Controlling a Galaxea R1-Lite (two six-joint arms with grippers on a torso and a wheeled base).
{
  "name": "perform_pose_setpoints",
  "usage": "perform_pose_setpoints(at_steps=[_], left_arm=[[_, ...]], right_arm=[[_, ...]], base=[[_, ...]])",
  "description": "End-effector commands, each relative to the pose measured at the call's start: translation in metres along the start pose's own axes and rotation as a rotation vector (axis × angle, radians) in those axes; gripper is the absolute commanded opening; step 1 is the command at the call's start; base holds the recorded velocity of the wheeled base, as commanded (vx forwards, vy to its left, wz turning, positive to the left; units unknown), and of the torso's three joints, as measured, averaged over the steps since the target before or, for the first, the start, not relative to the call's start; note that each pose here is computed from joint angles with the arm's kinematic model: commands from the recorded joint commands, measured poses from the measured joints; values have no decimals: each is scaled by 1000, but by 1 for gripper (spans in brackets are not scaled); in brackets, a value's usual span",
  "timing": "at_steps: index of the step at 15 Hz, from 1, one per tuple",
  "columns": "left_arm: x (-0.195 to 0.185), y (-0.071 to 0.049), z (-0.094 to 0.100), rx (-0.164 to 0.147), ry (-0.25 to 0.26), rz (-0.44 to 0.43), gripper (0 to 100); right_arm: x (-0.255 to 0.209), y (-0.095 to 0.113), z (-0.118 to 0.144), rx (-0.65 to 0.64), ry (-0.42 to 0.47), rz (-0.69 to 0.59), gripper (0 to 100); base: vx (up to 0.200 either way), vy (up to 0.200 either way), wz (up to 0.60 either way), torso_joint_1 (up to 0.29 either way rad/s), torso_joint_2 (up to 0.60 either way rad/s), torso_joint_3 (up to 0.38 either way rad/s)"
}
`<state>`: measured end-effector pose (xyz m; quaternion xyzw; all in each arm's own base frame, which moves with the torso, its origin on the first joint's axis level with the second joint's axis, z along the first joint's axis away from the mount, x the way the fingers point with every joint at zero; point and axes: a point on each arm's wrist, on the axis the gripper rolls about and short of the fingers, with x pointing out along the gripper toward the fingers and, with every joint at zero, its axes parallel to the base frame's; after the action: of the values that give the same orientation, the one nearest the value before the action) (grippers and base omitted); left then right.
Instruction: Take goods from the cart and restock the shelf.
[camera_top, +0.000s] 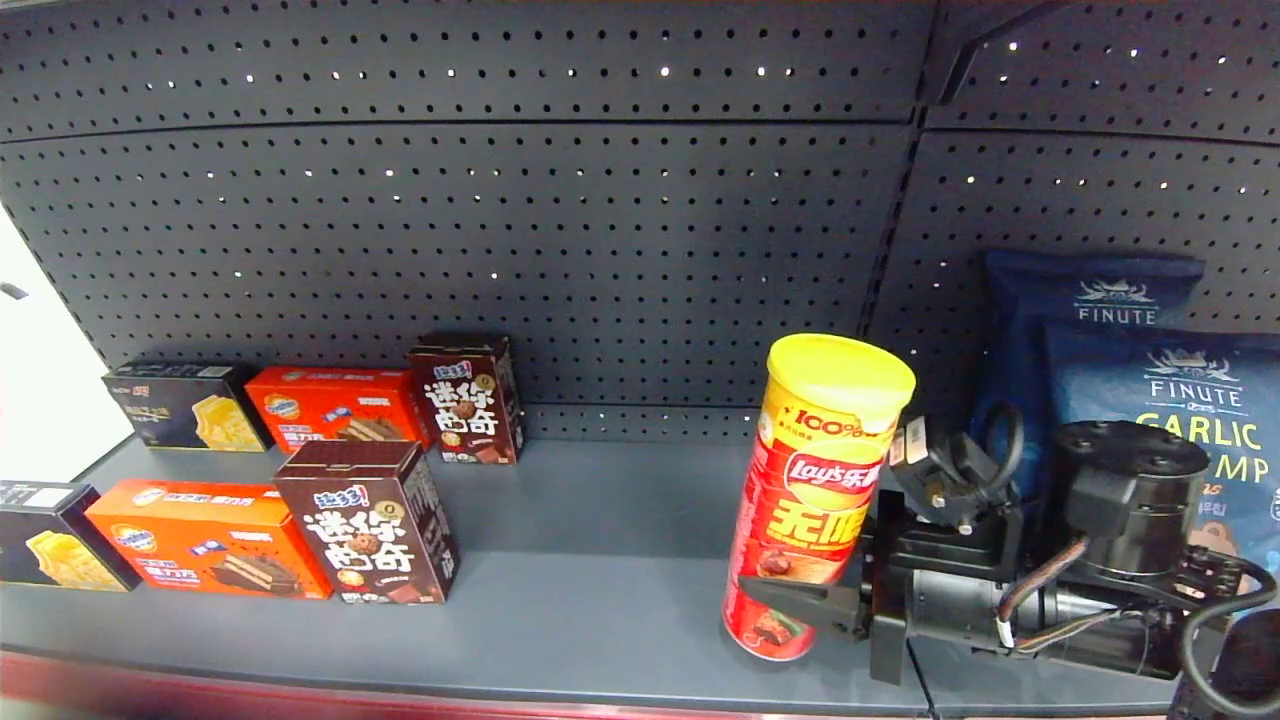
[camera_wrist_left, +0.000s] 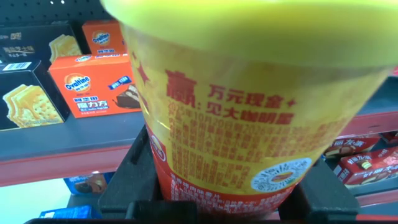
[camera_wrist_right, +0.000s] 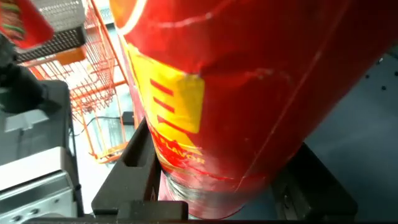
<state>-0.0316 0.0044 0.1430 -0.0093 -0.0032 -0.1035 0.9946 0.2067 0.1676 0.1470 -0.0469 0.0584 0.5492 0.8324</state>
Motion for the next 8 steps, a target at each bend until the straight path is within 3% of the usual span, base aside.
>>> perform_pose_setpoints(at_steps=[1,8], left_arm=[[0,0,0,0,1,0,0],[1,0,-1,-5,7,0,0]], right_arm=[[16,-7,-18,24,46,5,0],[28,-18,-34,17,41,1,0]], base=[[0,0,0,0,0,0],[0,0,0,0,0,0]])
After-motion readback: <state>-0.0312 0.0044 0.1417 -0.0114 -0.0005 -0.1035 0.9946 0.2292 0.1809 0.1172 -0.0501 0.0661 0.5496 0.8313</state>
